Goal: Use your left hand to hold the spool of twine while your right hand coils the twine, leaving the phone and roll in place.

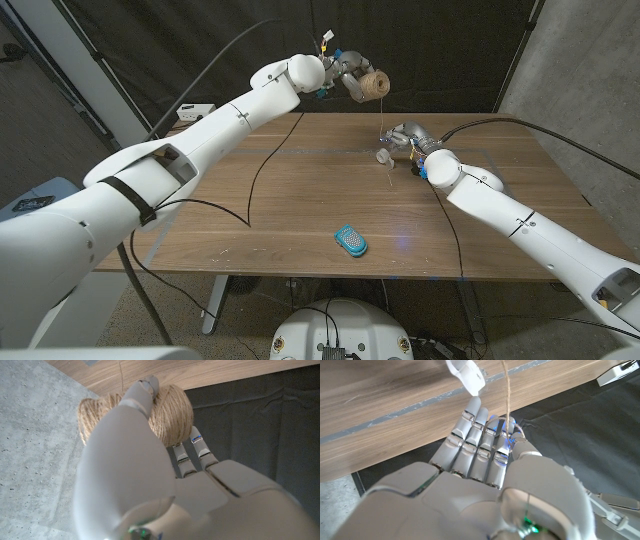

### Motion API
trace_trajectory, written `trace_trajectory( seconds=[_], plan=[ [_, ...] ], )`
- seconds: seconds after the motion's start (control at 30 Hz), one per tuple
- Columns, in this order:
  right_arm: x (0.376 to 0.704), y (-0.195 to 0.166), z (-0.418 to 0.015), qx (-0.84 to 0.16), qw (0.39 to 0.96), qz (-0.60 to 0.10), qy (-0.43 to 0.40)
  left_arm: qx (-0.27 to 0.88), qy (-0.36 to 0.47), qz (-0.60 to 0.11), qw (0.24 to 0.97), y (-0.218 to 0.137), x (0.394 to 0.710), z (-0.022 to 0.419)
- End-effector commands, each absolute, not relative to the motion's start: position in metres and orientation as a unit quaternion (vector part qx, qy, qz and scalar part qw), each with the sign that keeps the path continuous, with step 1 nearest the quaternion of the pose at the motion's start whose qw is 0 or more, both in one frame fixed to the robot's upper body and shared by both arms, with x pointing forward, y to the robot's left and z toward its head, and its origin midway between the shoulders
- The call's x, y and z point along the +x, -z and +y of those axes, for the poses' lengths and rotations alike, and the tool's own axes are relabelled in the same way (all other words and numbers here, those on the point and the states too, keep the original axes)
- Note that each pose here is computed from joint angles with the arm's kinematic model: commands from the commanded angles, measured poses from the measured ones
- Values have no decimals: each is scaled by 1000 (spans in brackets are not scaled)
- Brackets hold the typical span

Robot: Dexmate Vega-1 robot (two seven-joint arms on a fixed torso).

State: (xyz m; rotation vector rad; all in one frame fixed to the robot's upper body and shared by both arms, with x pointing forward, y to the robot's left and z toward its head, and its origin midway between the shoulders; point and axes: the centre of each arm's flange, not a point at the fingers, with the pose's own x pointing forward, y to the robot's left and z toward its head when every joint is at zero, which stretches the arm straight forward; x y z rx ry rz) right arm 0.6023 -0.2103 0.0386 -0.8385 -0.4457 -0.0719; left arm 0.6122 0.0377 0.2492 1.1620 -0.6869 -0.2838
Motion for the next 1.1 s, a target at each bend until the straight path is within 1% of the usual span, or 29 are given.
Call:
trace_trajectory(
  seconds=[0.03, 0.5, 1.1],
  plan=[
    [593, -39, -200, -417, 881, -223, 10, 531, 130, -321, 773, -254, 617, 37],
    [584, -40, -193, -430, 872, -232, -8, 528, 125, -323, 775, -259, 622, 40],
    [575, -32, -192, -435, 870, -232, -22, 533, 122, -321, 774, -259, 622, 38]
  ],
)
